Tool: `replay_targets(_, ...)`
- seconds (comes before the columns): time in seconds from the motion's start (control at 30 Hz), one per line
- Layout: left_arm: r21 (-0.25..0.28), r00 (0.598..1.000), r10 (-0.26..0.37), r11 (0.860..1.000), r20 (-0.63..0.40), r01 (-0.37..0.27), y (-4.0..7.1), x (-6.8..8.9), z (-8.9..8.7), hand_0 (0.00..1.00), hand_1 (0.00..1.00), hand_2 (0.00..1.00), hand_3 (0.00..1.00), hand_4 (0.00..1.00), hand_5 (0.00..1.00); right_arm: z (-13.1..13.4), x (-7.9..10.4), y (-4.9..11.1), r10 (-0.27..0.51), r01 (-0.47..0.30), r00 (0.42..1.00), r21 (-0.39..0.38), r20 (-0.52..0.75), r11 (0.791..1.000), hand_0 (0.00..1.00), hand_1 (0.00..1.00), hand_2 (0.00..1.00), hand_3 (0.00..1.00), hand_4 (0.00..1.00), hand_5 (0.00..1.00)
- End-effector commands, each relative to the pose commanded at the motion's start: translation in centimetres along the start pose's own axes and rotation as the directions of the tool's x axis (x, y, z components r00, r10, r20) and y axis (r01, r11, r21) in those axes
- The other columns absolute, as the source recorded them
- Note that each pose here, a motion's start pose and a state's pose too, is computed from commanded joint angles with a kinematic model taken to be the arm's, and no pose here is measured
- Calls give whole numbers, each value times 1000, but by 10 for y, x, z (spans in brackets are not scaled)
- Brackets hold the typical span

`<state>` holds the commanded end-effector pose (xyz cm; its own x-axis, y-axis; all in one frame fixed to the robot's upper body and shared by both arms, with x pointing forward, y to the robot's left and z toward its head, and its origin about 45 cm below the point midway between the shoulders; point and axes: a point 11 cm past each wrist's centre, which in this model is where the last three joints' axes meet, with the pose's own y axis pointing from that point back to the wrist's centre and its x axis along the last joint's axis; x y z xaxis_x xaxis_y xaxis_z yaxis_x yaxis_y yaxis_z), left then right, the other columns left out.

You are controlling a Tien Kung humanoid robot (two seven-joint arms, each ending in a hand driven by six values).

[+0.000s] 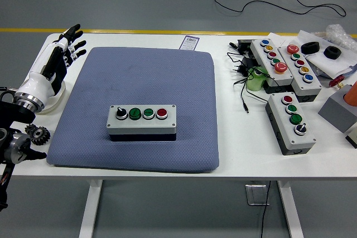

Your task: Pick up the button,place it on the desk,press the button,press the button

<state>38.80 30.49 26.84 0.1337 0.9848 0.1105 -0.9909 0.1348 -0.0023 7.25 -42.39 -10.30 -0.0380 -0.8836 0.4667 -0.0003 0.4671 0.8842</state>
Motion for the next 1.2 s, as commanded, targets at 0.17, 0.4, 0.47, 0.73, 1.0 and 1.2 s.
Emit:
replay_targets(0.17, 7, 1000, -1, 1000, 2, 1, 0, 0, -1, 898, 941, 996, 992, 628, 998, 0, 0, 0, 0, 0, 1000, 1, -2, 1000, 655, 650, 686, 601, 439, 322)
replay_targets(0.4, 11, 1000, 6, 1000, 6, -6, 0, 2, -2, 913, 946, 998, 994, 629, 998, -1, 0, 0, 0, 0, 1000, 2, -1, 1000, 655, 650, 686, 600, 439, 322)
replay_targets(0.47, 11, 1000, 7, 1000, 7, -7, 0, 2, -2, 913, 946, 998, 994, 629, 998, -2, 0, 0, 0, 0, 1000, 3, -1, 1000, 655, 650, 686, 600, 439, 322)
replay_targets(0.73, 11, 1000, 6, 1000, 8, -6, 1, 3, -2, 921, 950, 998, 995, 629, 998, -1, 0, 0, 0, 0, 1000, 3, -2, 1000, 655, 650, 686, 600, 439, 322)
replay_targets(1.0, 12, 1000, -1, 1000, 0, 1, 0, 1, -2, 914, 944, 997, 993, 629, 998, -1, 0, 0, 0, 0, 1000, 5, -4, 1000, 655, 650, 686, 601, 439, 322)
replay_targets(1.2, 15, 1000, -1, 1000, 1, 1, 0, 0, -3, 916, 944, 998, 994, 629, 998, -1, 0, 0, -1, 1, 1000, 5, 0, 1000, 654, 650, 686, 601, 439, 322)
